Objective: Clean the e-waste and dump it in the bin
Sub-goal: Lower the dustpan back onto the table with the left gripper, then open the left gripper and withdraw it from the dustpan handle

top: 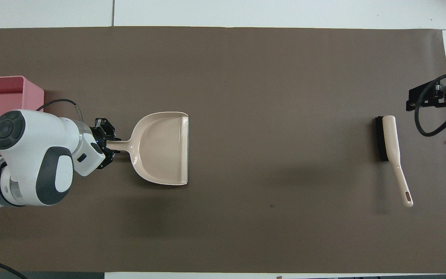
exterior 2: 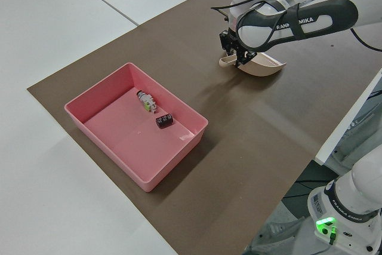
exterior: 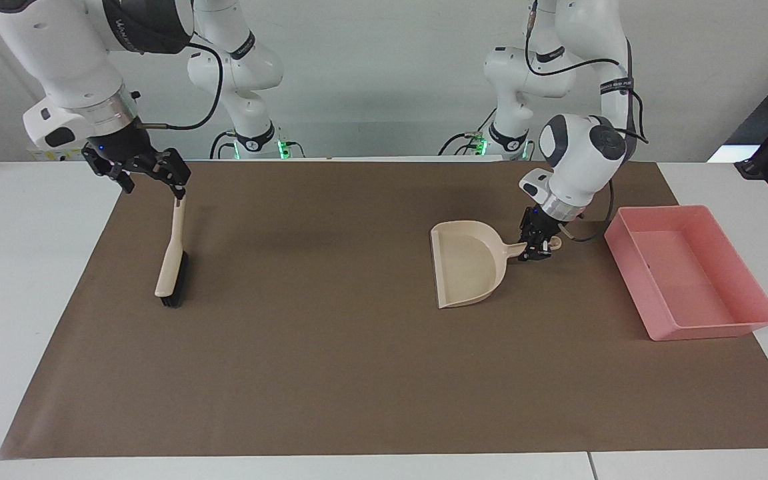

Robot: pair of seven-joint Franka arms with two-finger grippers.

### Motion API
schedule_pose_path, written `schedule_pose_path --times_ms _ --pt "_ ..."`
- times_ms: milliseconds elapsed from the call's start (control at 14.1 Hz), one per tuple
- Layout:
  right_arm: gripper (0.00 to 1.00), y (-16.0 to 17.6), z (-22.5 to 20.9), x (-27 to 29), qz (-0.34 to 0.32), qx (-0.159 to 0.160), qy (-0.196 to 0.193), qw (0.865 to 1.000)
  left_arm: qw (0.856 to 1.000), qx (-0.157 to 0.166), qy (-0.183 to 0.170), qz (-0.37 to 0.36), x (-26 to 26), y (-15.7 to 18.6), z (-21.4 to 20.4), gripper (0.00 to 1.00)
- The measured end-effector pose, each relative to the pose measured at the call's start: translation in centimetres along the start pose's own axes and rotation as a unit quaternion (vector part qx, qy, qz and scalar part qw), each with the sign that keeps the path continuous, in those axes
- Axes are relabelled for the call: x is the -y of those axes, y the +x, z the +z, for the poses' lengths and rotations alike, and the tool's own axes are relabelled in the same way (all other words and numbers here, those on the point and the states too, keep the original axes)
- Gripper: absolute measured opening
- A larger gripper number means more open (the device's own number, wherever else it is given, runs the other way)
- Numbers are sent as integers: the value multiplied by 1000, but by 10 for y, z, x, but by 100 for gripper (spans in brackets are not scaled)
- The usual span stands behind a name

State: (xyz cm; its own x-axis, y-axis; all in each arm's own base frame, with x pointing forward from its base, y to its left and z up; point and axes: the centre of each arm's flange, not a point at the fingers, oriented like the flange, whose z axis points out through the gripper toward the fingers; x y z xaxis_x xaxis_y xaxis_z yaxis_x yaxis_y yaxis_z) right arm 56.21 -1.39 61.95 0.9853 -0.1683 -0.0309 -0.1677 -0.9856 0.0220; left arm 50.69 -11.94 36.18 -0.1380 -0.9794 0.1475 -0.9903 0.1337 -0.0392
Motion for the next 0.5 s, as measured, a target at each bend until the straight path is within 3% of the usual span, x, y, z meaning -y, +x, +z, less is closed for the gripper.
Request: schedule_pose_path --times_ms 354,495 --pt "100 -13 6 -3 0 12 0 1000 1000 1 1 0 0 0 0 35" --pt "100 -20 6 -5 0 13 1 1000 1000 0 5 -1 1 -2 -4 41"
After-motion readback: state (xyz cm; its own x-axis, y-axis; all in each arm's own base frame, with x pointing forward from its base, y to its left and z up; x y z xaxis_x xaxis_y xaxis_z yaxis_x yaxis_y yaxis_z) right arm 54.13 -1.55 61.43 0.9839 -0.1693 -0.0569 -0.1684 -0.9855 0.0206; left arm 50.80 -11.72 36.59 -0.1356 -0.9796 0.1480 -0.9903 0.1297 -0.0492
